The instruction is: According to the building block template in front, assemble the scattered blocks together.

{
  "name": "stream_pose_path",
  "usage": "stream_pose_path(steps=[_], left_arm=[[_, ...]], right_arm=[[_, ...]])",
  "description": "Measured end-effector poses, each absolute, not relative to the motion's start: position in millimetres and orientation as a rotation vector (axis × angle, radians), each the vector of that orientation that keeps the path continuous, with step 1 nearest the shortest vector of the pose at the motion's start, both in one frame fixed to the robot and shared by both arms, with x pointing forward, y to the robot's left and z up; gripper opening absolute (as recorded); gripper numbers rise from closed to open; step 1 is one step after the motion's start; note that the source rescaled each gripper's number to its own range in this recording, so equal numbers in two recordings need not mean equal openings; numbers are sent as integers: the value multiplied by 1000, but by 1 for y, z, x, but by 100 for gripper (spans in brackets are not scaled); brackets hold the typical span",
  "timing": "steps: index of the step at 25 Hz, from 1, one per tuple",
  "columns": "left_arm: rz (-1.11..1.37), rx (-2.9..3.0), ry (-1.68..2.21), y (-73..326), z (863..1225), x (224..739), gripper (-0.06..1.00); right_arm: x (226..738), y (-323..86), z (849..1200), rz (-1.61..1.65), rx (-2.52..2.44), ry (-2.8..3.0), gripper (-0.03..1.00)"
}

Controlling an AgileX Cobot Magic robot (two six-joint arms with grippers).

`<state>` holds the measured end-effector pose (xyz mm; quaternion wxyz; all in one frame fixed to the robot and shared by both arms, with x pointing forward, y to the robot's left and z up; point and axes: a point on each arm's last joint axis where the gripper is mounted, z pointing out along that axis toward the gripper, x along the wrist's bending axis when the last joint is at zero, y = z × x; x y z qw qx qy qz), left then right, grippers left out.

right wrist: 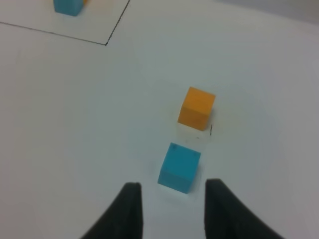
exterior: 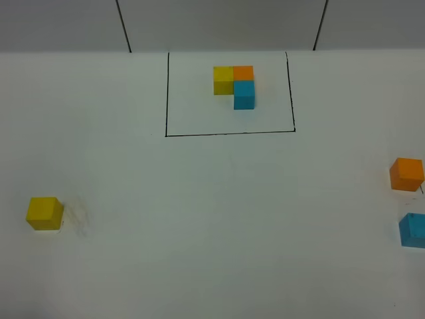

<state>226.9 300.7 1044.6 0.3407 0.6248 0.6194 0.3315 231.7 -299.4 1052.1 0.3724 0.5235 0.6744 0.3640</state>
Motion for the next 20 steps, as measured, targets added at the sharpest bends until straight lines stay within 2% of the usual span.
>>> stream_pose_path(steps=[20], left_arm=[[863,1626,1612,301,1045,227,57]], right_arm=[[232,-299,1052,933,1342,1728,0]])
